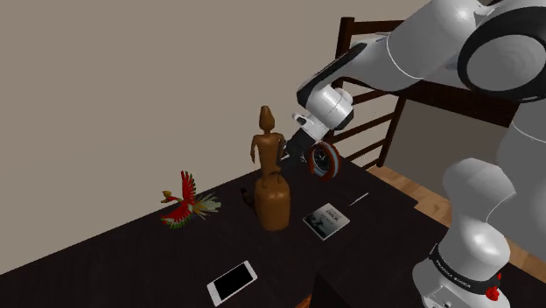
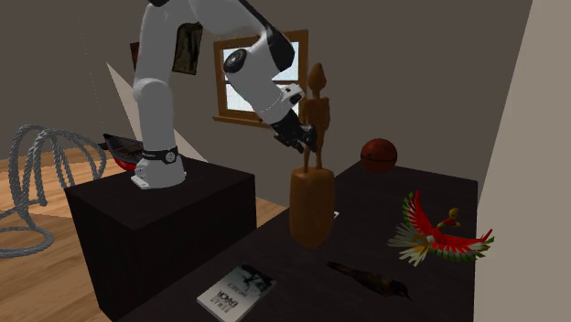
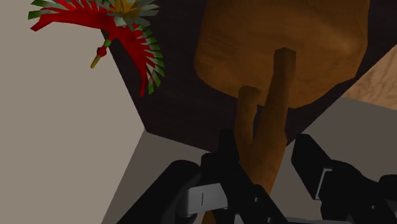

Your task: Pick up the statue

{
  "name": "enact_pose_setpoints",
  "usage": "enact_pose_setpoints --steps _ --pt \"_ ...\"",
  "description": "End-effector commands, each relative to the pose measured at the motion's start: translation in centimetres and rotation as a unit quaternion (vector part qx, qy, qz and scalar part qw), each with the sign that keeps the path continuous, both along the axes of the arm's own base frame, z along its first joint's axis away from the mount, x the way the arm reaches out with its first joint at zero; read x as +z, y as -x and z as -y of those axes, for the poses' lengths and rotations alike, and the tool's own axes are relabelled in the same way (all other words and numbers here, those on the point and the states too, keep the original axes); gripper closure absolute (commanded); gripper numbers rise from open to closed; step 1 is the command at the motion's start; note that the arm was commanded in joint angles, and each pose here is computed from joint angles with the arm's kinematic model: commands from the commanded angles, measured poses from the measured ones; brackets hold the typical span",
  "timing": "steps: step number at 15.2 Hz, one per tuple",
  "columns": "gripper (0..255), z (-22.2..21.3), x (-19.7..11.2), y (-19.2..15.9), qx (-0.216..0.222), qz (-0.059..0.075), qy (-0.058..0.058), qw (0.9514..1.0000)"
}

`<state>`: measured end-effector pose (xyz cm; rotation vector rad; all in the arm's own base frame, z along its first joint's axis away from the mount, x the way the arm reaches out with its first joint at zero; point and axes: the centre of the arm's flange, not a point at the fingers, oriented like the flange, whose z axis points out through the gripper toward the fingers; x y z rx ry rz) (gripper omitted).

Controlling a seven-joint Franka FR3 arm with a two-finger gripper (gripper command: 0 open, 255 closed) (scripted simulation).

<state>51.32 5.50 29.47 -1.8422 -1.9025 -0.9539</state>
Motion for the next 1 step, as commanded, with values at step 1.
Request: enact_pose_setpoints --steps 1 --pt "255 -0.07 0.44 -0.03 0.000 0.001 -0.001 1.0000"
